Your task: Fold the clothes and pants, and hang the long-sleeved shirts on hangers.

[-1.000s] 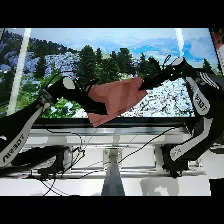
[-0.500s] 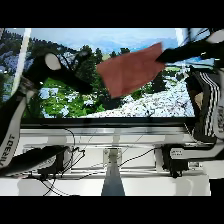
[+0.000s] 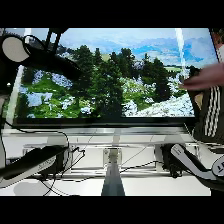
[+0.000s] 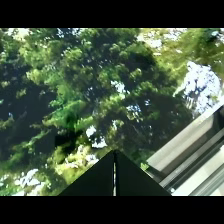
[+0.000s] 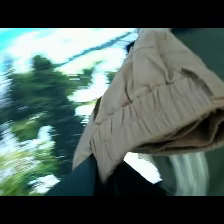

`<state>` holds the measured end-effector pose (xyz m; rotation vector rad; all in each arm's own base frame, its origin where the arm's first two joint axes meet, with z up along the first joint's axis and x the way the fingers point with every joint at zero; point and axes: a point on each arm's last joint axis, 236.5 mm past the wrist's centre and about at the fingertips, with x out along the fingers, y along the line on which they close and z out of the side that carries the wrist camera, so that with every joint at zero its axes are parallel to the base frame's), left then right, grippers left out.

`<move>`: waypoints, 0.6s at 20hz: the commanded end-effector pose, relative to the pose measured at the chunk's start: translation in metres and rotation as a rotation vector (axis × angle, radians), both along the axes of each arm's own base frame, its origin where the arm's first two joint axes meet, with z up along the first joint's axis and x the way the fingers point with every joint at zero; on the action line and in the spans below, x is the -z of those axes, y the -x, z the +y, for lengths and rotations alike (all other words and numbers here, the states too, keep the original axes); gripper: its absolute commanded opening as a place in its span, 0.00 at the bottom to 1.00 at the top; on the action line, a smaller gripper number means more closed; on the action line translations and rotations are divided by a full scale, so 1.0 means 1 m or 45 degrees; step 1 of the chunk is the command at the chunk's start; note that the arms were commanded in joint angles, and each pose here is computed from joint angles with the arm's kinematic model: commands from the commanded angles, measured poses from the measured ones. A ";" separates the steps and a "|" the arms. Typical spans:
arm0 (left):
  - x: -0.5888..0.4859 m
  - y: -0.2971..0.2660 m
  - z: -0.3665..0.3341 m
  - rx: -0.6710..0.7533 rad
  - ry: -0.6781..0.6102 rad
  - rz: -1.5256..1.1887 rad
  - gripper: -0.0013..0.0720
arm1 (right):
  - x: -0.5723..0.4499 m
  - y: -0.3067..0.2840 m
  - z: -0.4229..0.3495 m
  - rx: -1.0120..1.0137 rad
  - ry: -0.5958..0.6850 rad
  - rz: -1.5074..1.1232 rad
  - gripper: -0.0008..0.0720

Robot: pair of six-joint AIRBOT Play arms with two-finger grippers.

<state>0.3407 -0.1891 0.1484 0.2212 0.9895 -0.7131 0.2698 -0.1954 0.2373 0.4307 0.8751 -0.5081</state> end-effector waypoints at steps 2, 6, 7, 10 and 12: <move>-0.005 0.000 0.001 -0.004 0.002 -0.018 0.03 | -0.010 0.137 -0.063 0.761 0.008 0.089 0.04; -0.005 0.000 0.001 -0.004 0.002 -0.018 0.03 | -0.016 0.167 -0.081 1.043 -0.025 -0.013 0.26; -0.005 -0.001 0.001 -0.004 0.003 -0.019 0.03 | -0.016 0.166 -0.082 1.054 -0.030 -0.022 0.64; -0.005 0.000 0.001 -0.004 0.002 -0.018 0.03 | -0.008 0.153 -0.077 1.002 -0.102 -0.027 0.86; -0.005 0.000 0.001 -0.004 0.002 -0.018 0.03 | -0.002 0.134 -0.067 0.905 -0.177 -0.065 0.02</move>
